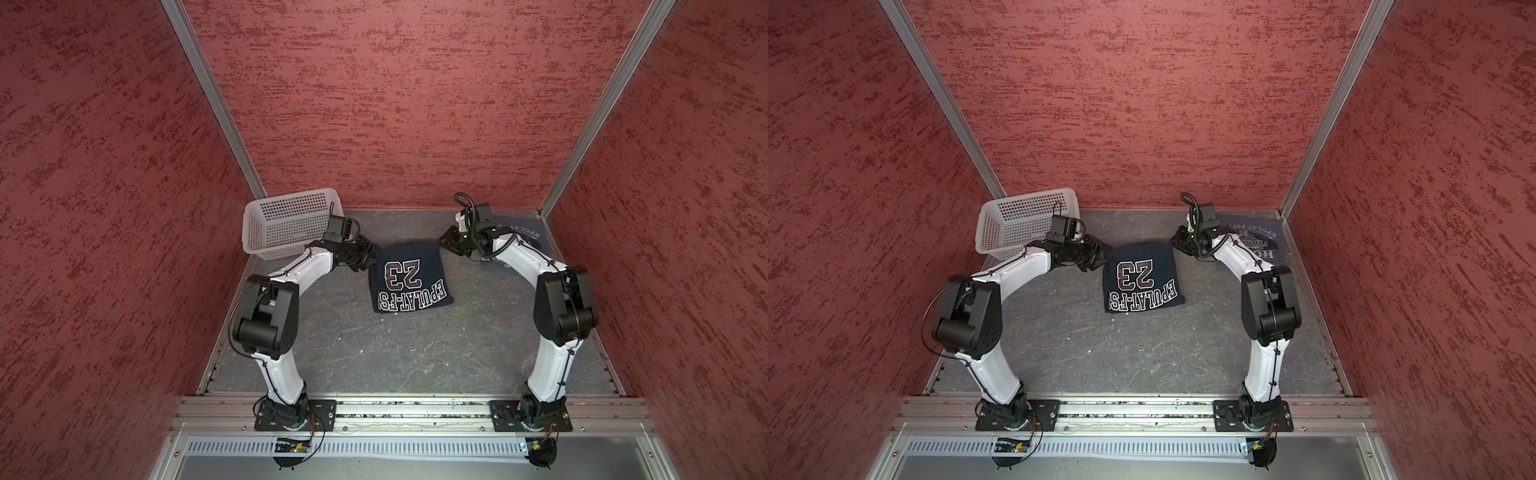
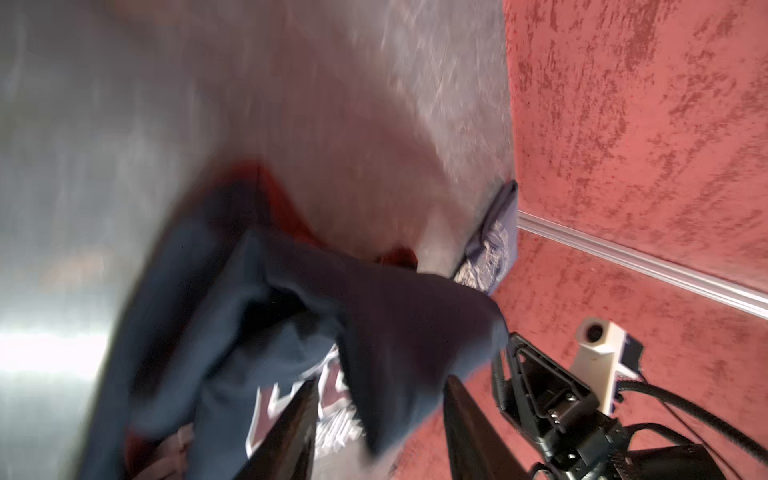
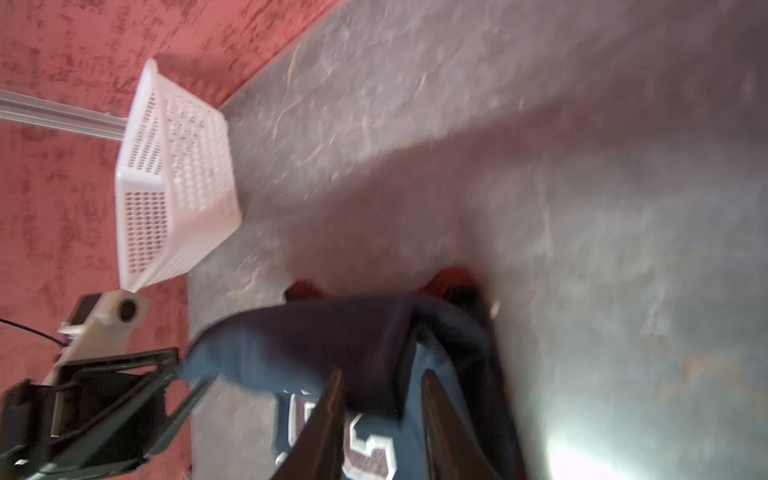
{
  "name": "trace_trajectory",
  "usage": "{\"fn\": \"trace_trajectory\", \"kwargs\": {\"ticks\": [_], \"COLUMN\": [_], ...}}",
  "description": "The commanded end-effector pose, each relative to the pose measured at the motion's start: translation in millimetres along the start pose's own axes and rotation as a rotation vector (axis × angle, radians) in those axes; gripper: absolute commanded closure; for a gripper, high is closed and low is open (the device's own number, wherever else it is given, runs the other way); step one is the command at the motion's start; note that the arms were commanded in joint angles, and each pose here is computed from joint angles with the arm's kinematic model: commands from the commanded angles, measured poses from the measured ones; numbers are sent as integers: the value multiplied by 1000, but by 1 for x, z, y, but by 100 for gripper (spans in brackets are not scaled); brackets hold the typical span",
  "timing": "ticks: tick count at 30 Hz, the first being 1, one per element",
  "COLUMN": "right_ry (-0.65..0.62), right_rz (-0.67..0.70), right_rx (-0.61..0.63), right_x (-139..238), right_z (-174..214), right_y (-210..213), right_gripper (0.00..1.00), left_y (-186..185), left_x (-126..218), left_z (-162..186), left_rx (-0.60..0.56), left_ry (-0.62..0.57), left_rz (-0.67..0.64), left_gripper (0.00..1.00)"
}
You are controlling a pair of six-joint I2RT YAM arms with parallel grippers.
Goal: Fold and stack the tank tops
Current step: 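Flip the folded bundle away from the robot with both grippers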
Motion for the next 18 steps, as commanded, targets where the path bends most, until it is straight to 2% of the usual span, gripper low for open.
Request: {"fn": "trace_trajectory", "kwargs": {"ticks": [1, 5, 8, 13, 18], "right_ry": [-44, -16, -9, 34, 111], "right_rz": [107, 182, 154, 92, 91], "right_rx": [92, 141, 154, 146, 140], "right_x": [5, 18, 28, 22, -4], "right_z": [-29, -13, 14, 68, 104], "right_y": [-10, -23, -21, -19, -28], "right_gripper": [46, 33, 29, 23, 22], "left_y": [-11, 11, 39, 77, 96], "left_x": [13, 36, 38, 20, -8], "left_z": [-23, -21, -6, 21, 30], "left_rx": [-75, -146, -207, -316, -319], "left_ry": [-79, -179, -159, -105, -35], "left_rz": [-39, -101, -164, -261, -280], "left_gripper": [42, 29, 24, 15, 13]}}
Point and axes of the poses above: each gripper's point midway between its finger pads, its own x axis back along the fingers, its own y axis along the line the jaws close on, z = x × y, the point moved 1 cm from there along x, back along the fingers, and after that the axes turned 11 degrees about x, right-handed, at the moved point
